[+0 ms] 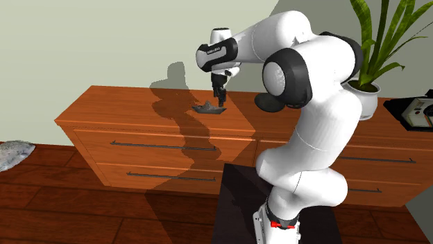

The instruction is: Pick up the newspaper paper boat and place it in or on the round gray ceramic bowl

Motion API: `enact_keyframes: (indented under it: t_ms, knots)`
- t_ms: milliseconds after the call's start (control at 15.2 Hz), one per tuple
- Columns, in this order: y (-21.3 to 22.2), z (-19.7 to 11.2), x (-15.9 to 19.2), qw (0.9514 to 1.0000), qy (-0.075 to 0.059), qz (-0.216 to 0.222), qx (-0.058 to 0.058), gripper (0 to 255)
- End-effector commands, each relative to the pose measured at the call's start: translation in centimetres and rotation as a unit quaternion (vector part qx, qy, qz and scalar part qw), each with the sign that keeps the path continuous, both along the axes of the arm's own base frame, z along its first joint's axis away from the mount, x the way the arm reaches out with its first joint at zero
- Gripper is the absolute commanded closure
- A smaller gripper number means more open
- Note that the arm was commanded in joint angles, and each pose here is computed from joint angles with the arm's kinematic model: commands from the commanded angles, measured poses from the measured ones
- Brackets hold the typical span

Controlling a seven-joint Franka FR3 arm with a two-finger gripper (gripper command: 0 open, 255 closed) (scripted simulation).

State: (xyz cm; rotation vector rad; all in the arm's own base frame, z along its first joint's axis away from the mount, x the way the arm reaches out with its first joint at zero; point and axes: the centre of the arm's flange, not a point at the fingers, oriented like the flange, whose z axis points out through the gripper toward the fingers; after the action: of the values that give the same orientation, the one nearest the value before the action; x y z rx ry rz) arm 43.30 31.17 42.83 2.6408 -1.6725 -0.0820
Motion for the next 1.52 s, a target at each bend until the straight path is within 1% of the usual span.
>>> enact_keyframes:
  t_ms: [0, 132, 264, 330, 792, 1320, 1386, 1452]
  knots:
    - [1.6, -1.3, 1.8, 0.9989, 0.006, -0.046, 0.001, 0]
    - [2.8, -2.6, 3.7, 0.9961, 0.012, -0.088, 0.001, 0]
    - [3.9, -4.1, 5.8, 0.9915, 0.019, -0.129, 0.001, 0]
    - [4.1, -4.3, 6.1, 0.9907, 0.02, -0.135, 0.001, 0]
    - [4.2, -8.3, 5.8, 0.9907, 0.02, -0.135, 0.001, 0]
    - [4.2, -8.3, 5.8, 0.9907, 0.02, -0.135, 0.001, 0]
    - [4.2, -8.3, 5.8, 0.9907, 0.02, -0.135, 0.001, 255]
    - [4.2, -8.3, 5.8, 0.9907, 0.02, -0.135, 0.001, 255]
